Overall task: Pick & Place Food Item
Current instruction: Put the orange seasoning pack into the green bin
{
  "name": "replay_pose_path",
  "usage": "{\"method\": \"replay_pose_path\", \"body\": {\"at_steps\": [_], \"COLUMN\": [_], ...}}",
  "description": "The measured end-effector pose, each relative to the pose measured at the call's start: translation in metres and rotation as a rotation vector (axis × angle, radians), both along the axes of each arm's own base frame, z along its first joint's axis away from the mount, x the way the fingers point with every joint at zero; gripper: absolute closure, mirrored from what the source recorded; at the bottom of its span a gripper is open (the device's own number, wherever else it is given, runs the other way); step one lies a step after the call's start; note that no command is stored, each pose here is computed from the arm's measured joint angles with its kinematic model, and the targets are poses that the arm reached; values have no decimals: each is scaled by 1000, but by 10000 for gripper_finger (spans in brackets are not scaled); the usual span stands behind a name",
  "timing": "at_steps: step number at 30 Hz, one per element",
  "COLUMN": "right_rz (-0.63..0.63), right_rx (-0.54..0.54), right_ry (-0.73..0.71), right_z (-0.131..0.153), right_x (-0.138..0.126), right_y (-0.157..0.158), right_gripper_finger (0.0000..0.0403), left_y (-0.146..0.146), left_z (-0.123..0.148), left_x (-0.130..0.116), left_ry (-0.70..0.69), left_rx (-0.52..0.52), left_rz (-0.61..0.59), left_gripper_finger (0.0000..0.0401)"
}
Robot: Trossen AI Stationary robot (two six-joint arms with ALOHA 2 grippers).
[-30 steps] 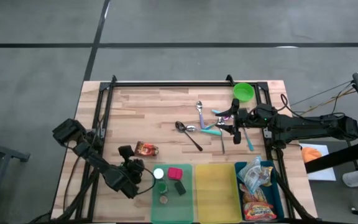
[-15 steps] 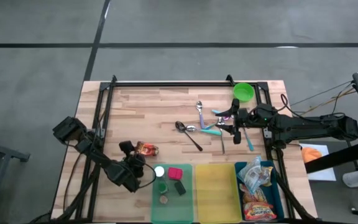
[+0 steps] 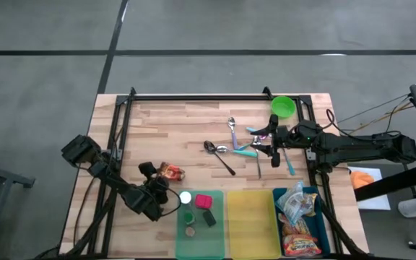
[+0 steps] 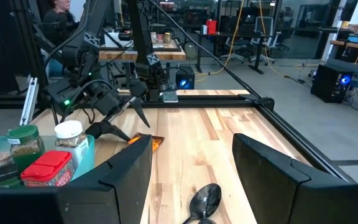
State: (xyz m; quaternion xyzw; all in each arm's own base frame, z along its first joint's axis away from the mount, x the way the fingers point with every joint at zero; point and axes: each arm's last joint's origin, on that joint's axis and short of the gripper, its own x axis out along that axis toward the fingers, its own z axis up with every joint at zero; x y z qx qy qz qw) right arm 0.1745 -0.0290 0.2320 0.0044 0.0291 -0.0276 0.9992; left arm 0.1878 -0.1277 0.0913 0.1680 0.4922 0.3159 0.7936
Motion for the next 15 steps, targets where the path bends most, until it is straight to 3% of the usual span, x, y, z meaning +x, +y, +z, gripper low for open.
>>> {"method": "replay_pose_path", "body": {"at_steps": [3, 11, 15], "right_rz": [0, 0, 0], "right_rx": [0, 0, 0], "right_ry": [0, 0, 0], "right_z": [0, 0, 0], "right_x": [0, 0, 0], "right_y": [0, 0, 0], "right_gripper_finger": [181, 181, 181], "left_y": [-1, -1, -1], "left_z": [-1, -2, -2], "left_x": [1, 2, 2], "left_ry": [-2, -5, -7], "left_rx": [-9, -44, -48], "left_rz": [-5, 11, 15], "left_gripper_finger": [145, 264, 300]}}
